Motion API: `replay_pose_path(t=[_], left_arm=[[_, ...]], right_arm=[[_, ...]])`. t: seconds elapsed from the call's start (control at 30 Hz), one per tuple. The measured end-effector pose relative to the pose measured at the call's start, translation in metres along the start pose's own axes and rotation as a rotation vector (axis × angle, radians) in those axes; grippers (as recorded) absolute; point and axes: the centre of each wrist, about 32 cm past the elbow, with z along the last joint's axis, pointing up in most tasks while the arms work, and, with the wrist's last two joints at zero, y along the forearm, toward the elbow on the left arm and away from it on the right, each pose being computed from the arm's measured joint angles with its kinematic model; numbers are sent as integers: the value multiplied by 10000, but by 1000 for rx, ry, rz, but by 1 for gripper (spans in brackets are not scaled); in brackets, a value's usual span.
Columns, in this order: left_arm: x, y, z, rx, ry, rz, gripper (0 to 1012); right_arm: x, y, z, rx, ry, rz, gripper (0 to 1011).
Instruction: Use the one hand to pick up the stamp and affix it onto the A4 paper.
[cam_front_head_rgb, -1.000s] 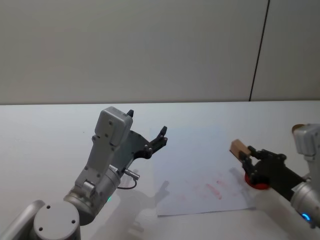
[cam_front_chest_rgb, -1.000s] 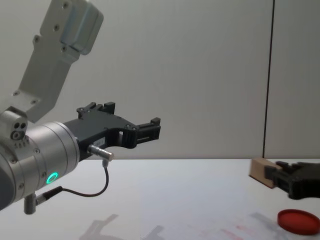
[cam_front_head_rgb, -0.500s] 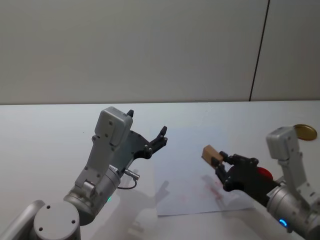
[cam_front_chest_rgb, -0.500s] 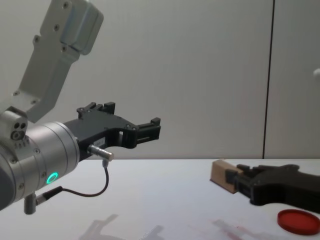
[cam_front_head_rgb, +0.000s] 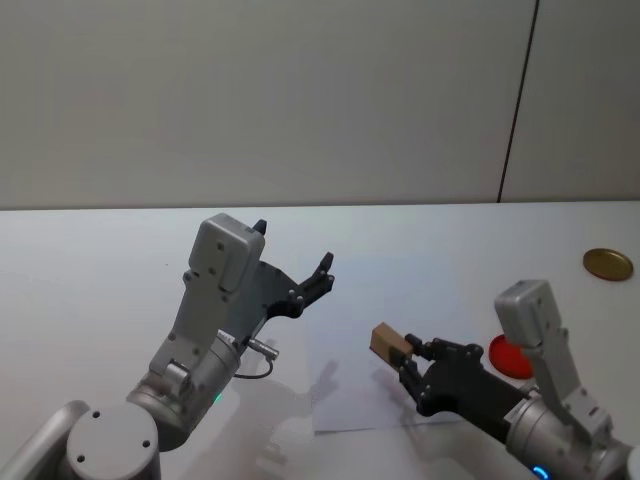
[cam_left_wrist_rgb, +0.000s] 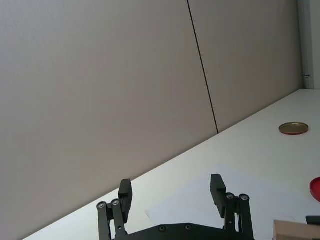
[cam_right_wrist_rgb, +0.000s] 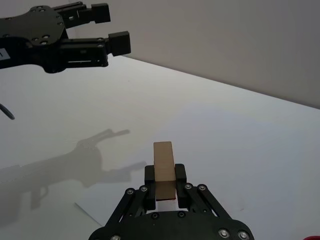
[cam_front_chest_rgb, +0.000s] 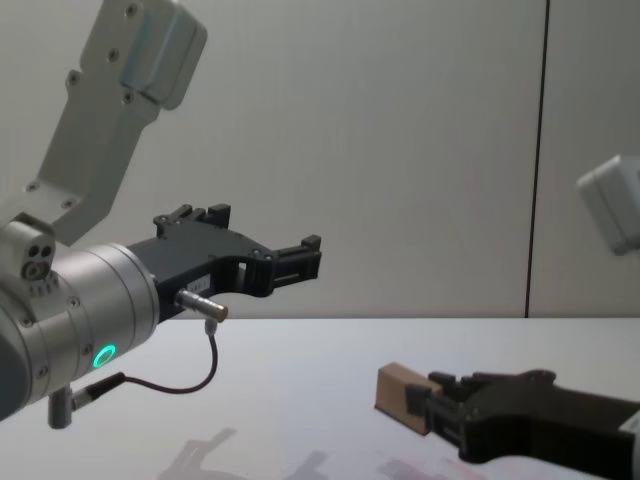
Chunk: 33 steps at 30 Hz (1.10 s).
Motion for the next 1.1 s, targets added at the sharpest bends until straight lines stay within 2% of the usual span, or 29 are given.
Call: replay_pose_path(t=[0.17, 0.53, 0.8, 1.1], left_arm=[[0, 0, 0, 0, 0, 0, 993], [0, 0, 0, 0, 0, 0, 993], [0, 0, 0, 0, 0, 0, 993], [0, 0, 0, 0, 0, 0, 993]], right_arm=[[-53, 16, -58, -23, 2, 16, 214], [-100, 44, -147, -66, -5, 27, 214], [-99, 71, -195, -95, -12, 32, 214], [-80, 94, -195, -112, -17, 38, 216]])
